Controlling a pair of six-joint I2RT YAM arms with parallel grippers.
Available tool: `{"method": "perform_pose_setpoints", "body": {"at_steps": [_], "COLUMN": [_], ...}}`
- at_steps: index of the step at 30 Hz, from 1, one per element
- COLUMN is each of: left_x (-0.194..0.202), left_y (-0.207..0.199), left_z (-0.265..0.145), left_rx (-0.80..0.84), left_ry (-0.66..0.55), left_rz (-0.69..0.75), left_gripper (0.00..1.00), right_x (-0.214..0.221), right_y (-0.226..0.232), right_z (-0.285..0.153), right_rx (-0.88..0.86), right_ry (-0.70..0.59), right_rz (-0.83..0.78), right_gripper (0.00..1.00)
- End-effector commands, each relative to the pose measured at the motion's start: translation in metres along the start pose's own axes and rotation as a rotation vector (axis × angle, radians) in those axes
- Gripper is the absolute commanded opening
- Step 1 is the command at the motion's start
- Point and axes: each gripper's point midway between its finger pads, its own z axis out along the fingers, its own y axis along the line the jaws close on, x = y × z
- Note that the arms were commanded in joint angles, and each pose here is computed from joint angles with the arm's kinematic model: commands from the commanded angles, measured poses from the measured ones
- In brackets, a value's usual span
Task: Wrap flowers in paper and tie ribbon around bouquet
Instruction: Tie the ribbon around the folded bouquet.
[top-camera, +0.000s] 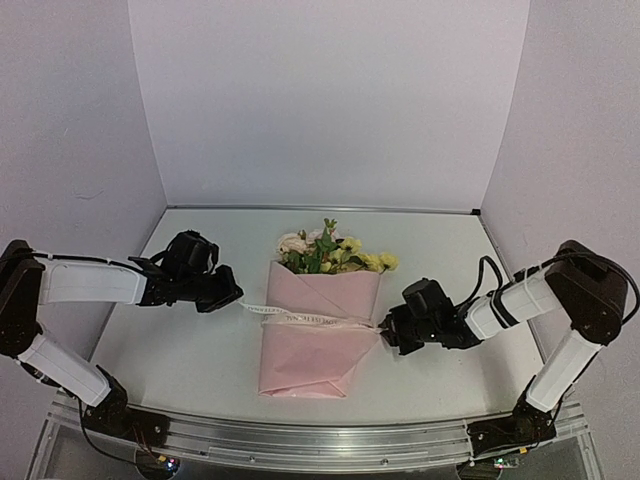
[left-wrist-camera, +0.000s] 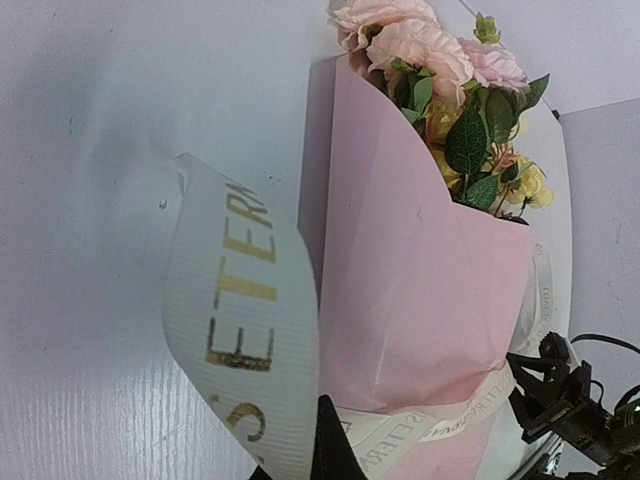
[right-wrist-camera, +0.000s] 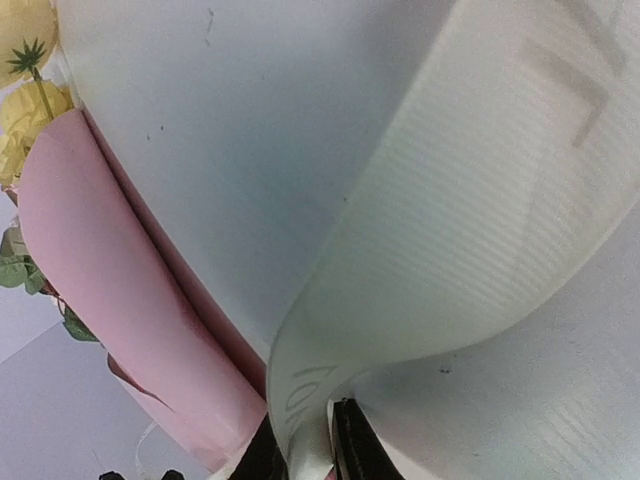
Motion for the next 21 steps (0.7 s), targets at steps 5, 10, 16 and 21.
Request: {"method": "perform_pose_setpoints", "body": {"at_steps": [5, 10, 16, 21], "left_x": [-0.008, -0.008, -0.012, -0.021], "left_y": [-0.002, -0.001, 0.007, 0.038], "left_z": [-0.008, -0.008, -0.014, -0.025], "left_rx": [0.011, 0.012, 0.013, -0.043], "left_ry": [-0.045, -0.047, -0.067, -0.106], "left_rz": [-0.015, -0.017, -0.062, -0.170], "left_gripper": [0.00, 0.00, 0.00, 0.00], "right_x": [-0.011, -0.011, -0.013, -0.042], "right_y": [0.001, 0.005, 0.030, 0.054], "right_z": [-0.011, -0.009, -0.010, -0.030], "right_rx": [0.041, 0.040, 0.011, 0.066], "right_ry": [-0.063, -0.063, -0.057, -0.172], "right_rz": [-0.087, -0.105, -0.167, -0.332], "right_gripper": [0.19, 0.02, 0.00, 0.00]}}
